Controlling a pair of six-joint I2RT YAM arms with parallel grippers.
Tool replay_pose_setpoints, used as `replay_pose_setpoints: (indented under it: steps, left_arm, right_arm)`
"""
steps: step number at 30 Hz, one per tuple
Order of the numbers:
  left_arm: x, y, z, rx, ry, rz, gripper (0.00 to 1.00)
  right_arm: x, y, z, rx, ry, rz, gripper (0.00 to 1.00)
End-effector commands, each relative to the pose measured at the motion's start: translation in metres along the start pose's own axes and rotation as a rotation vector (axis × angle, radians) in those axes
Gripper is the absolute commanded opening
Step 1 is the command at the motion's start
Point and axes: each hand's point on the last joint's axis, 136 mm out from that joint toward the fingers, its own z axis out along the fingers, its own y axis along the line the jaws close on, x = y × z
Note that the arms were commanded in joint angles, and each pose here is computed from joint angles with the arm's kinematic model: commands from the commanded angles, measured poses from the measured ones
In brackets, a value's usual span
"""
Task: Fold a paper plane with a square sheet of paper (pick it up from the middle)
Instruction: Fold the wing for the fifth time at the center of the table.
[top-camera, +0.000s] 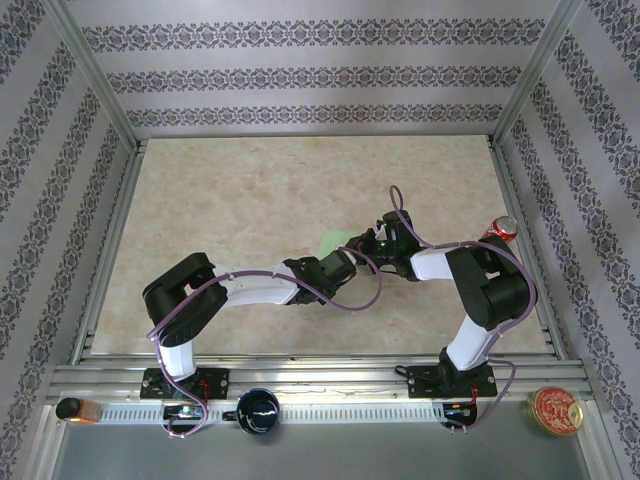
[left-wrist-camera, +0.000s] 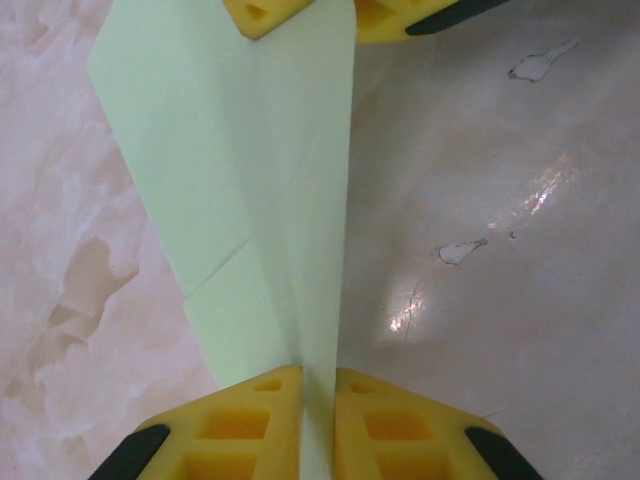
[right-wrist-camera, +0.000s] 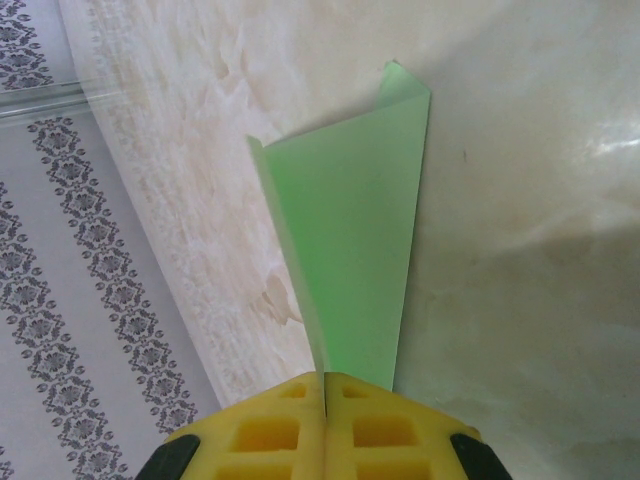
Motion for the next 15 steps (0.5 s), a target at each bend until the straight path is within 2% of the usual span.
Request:
replay_pose_setpoints:
  steps: [1,11,15]
  left_arm:
    - [-0.006,-0.0043,0.0001,-0.014,-0.009,0.023,0.13]
    - [-0.0044,-0.0014,0.0,-0.024,-0.006,-0.014,0.01]
    - [-0.004,-0.0002,0.0001,-0.022,-0.004,-0.042,0.0]
  right_arm:
    - [0.0035,0.0131,-0.0024,-0.035,0.004,-0.017,0.04]
    - [0.0046,0.0157,-0.004,-0.041,0.008,-0.03,0.05]
    - [0.0045,0.0209,-0.009,-0.042,0.0,-0.075,0.12]
